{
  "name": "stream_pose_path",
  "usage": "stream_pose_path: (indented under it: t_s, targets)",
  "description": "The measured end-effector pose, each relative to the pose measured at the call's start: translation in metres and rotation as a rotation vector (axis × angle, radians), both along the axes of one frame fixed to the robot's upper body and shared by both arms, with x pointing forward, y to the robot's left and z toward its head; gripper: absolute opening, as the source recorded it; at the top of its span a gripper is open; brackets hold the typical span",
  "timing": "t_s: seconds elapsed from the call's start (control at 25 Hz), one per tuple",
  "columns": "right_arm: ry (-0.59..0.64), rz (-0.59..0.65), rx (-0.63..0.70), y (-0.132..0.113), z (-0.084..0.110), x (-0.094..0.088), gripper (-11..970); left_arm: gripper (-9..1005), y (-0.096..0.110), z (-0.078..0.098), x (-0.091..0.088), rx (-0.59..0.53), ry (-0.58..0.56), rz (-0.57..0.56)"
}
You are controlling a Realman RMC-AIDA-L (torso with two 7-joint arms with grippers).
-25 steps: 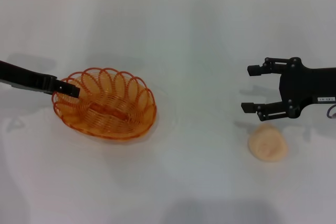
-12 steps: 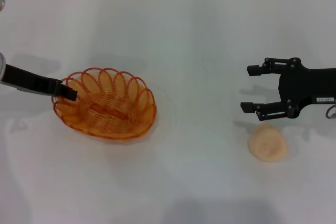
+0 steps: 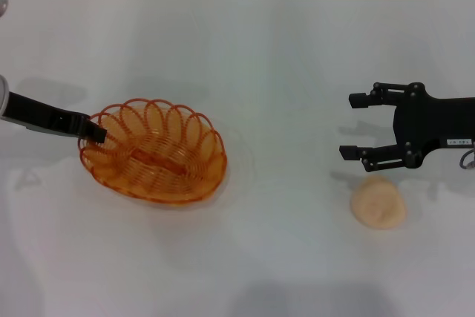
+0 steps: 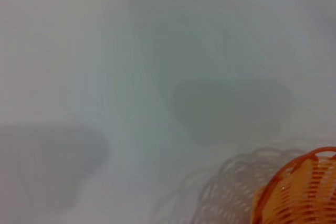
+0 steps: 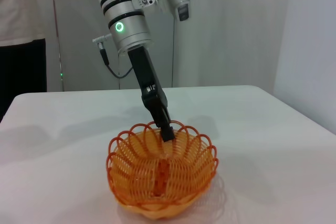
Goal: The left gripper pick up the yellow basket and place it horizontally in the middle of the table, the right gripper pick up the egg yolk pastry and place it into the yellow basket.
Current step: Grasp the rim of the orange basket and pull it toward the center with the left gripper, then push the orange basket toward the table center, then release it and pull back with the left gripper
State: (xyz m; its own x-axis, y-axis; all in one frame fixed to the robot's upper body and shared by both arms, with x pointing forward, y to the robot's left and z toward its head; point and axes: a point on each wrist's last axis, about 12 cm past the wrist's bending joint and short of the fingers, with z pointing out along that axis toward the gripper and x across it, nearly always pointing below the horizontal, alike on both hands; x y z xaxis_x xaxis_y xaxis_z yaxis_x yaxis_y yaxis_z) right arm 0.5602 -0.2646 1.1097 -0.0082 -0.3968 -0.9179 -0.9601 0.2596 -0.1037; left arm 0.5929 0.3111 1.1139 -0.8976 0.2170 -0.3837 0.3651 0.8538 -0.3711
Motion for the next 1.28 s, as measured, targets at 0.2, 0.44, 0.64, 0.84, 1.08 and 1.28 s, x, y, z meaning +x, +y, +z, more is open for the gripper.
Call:
stream_pose_path:
  t_s: [0.2, 0.44, 0.64, 0.84, 1.08, 1.28]
  targets:
    - [0.0, 0.002, 0.007, 0.0, 0.001, 0.0, 819, 88, -0.007, 0.003, -0.003, -0.056, 0.025, -0.016]
    - [-0.015, -0.001, 0.002, -0.001, 0.003, 0.0, 817, 87, -0.013, 0.014, -0.002, -0.132, 0.074, 0.064]
    - [-0.036, -0.024, 0.015, -0.004, 0.007, 0.001, 815, 87, -0.021, 0.016, 0.001, -0.173, 0.128, 0.158]
    - [-0.036, -0.037, 0.026, -0.006, 0.008, 0.001, 813, 77, -0.048, 0.016, 0.006, -0.235, 0.186, 0.232]
    - [-0.036, -0.042, 0.017, -0.011, 0.007, -0.001, 811, 101, -0.084, 0.012, 0.009, -0.259, 0.211, 0.236]
    - [-0.036, -0.043, 0.013, -0.013, 0.007, -0.002, 809, 122, -0.101, 0.009, 0.007, -0.222, 0.205, 0.238]
